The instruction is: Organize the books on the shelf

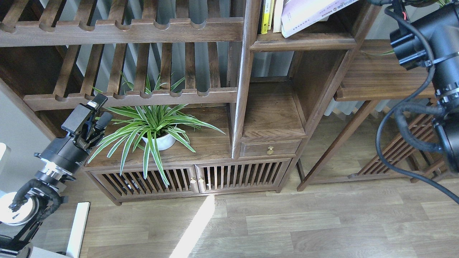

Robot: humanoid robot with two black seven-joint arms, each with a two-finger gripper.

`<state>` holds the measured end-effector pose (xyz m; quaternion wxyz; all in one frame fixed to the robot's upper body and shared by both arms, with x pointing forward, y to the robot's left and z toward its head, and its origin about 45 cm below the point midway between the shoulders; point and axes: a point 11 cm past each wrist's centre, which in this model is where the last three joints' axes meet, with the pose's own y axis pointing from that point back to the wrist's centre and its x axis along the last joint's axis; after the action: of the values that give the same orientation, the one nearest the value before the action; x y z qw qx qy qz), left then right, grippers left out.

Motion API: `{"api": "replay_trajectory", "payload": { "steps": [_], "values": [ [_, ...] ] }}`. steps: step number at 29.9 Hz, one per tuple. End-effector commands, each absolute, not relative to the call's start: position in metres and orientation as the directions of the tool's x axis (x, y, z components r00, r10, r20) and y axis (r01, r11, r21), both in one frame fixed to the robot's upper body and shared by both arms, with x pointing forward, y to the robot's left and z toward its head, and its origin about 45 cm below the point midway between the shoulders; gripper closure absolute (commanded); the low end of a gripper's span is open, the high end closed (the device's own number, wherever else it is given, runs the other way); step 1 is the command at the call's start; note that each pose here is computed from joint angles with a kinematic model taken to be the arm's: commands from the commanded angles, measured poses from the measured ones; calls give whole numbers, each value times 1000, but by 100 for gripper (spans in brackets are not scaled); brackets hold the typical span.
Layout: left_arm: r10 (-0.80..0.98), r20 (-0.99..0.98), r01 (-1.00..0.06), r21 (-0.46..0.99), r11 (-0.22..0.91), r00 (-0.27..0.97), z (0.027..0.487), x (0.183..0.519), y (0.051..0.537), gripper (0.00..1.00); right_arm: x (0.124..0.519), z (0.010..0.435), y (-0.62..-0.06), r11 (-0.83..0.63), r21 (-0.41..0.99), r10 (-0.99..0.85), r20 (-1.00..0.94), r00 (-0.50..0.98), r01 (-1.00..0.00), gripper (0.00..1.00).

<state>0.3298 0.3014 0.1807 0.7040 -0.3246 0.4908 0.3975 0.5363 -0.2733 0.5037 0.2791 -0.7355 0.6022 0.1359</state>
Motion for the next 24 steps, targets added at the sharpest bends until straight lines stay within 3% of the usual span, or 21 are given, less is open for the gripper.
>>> {"api": "replay_trajectory", "payload": {
  "steps": [1, 9, 24],
  "values": [
    [238, -948, -876, -74, 477, 210, 183, 332, 300, 2, 533, 492, -272, -132, -240, -808, -535, 245, -962, 13],
    [233, -942, -870, -105, 481, 242, 195, 338, 297, 2, 519, 483, -270, -165, -268, -787, -545, 291, -949, 3],
    [216, -922, -842, -175, 511, 323, 222, 359, 280, 2, 482, 487, -261, -240, -389, -712, -552, 434, -889, 1]
  ]
}}
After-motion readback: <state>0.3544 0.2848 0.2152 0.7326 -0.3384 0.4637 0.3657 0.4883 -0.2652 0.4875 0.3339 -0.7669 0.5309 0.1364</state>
